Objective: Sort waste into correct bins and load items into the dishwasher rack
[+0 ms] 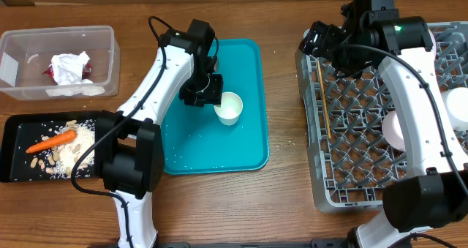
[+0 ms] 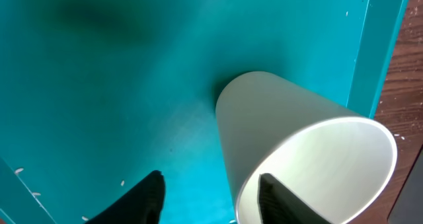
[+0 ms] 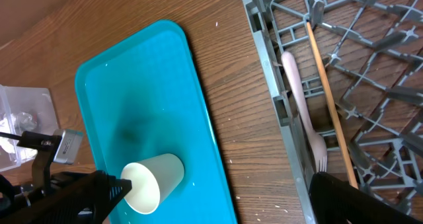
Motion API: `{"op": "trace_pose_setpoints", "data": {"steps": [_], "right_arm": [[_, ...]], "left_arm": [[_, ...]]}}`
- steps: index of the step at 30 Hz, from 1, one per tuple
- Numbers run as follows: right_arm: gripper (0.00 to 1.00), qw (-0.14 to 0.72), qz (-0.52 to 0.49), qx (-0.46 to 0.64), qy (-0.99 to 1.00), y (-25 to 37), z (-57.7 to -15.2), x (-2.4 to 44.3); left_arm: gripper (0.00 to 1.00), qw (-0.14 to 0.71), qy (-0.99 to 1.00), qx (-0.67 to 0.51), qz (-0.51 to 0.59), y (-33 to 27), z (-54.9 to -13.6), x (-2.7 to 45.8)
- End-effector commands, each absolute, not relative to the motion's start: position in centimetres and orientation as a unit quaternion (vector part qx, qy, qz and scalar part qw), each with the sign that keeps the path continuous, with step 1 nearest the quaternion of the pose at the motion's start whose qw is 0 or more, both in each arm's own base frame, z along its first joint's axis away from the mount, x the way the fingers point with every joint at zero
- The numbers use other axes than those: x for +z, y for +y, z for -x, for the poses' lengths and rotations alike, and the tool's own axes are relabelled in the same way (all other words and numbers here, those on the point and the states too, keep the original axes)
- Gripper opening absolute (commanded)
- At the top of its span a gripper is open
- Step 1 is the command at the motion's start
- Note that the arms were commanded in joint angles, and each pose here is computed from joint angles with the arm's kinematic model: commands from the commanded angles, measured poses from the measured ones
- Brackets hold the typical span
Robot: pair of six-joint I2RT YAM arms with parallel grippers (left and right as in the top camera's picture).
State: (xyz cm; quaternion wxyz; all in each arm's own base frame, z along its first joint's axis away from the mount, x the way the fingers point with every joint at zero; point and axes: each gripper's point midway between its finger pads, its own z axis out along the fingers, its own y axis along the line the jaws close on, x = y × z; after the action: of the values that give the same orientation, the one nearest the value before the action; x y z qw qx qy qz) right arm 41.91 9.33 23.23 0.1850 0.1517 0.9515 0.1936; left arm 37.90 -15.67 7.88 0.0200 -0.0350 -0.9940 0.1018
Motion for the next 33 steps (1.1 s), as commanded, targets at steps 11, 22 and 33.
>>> {"op": "trace_pose_setpoints", "data": {"steps": [11,22,33], "right_arm": [[1.0,0.203,-0.146,0.193,0.949,9.3,-42.2,24.3],[1.0,0.203,-0.146,0.193,0.949,9.3,-42.2,24.3],[1.0,0.203,-0.146,0.193,0.949,9.3,-42.2,24.3]], "left_arm": [[0.39,0.03,-0.995,0.096,0.017,-15.3,-37.3,5.0],[0.36,0.014,-0.995,0.101,0.018,-15.5,-38.3,6.6],[0.31,0.008,-0.994,0.103,0.018,-15.6,-38.6,7.2]]}}
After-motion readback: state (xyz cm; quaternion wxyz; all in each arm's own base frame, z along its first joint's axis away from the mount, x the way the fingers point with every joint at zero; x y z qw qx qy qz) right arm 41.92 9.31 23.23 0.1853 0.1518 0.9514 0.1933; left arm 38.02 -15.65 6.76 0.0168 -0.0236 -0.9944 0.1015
